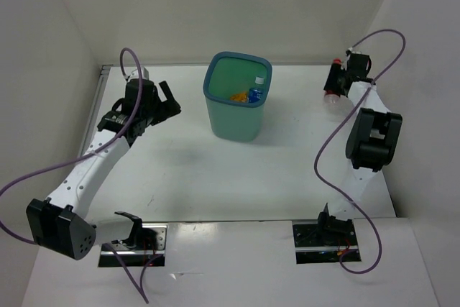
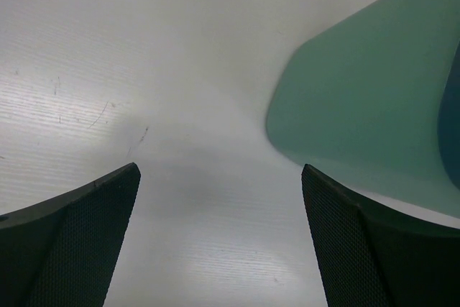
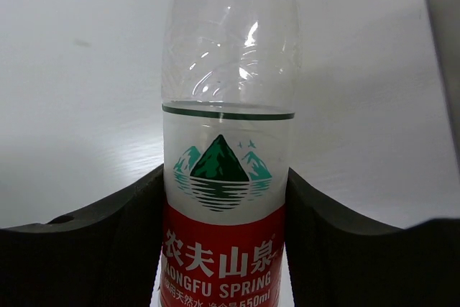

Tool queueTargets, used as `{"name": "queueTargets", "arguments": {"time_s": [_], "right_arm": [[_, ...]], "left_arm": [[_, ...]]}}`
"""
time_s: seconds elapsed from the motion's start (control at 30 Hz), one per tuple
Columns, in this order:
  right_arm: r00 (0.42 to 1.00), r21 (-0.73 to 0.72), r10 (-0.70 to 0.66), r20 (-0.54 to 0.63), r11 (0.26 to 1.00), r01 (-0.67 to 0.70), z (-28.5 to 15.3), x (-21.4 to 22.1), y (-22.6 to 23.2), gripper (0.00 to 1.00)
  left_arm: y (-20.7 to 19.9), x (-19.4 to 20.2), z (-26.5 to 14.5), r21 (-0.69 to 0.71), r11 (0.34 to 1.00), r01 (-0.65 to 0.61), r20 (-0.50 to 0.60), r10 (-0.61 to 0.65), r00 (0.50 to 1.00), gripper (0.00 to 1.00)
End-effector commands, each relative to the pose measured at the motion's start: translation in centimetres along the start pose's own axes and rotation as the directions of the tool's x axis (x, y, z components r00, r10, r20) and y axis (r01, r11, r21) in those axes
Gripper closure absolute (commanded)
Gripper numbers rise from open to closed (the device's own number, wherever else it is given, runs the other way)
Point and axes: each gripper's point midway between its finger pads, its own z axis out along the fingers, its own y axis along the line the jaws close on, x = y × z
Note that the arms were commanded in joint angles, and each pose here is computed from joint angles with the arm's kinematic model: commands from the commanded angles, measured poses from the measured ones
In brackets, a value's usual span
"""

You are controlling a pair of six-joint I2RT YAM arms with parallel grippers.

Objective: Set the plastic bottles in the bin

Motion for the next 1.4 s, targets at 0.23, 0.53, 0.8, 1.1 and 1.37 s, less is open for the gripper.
{"name": "queueTargets", "arguments": {"time_s": [0.23,0.53,0.8,1.1,1.37], "right_arm": [[0.624,-0.396,0.017,0.781,0.786,0.474,-35.4,-15.1,25.5,0.63],[0.68,-0.575,0.028,0.732,0.562,0.595,-37.0,-8.8,39.9,0.62],[0.765,-0.582,-0.081,0.639,0.599,0.55,-29.0,-4.5,43.0,0.52],[0.736,-0.524,-0.062,0.674,0.663,0.535,-31.3,-5.5,39.8,0.0],[0.815,-0.317,0.179,0.551,0.948,0.007,-32.1,-11.1,27.2,0.0]], "left_arm": [[-0.2,1.2,0.5,0.051,0.999,0.007,-0.032,-0.006,0.999,0.0],[0.2,0.8,-0.4,0.051,0.999,0.014,-0.019,-0.013,1.0,0.0],[0.1,0.6,-0.7,0.057,0.998,0.015,-0.01,-0.015,1.0,0.0],[0.0,0.5,-0.9,0.057,0.998,0.025,-0.011,-0.024,1.0,0.0],[0.4,-0.1,-0.5,0.027,0.999,0.029,-0.001,-0.029,1.0,0.0]]}}
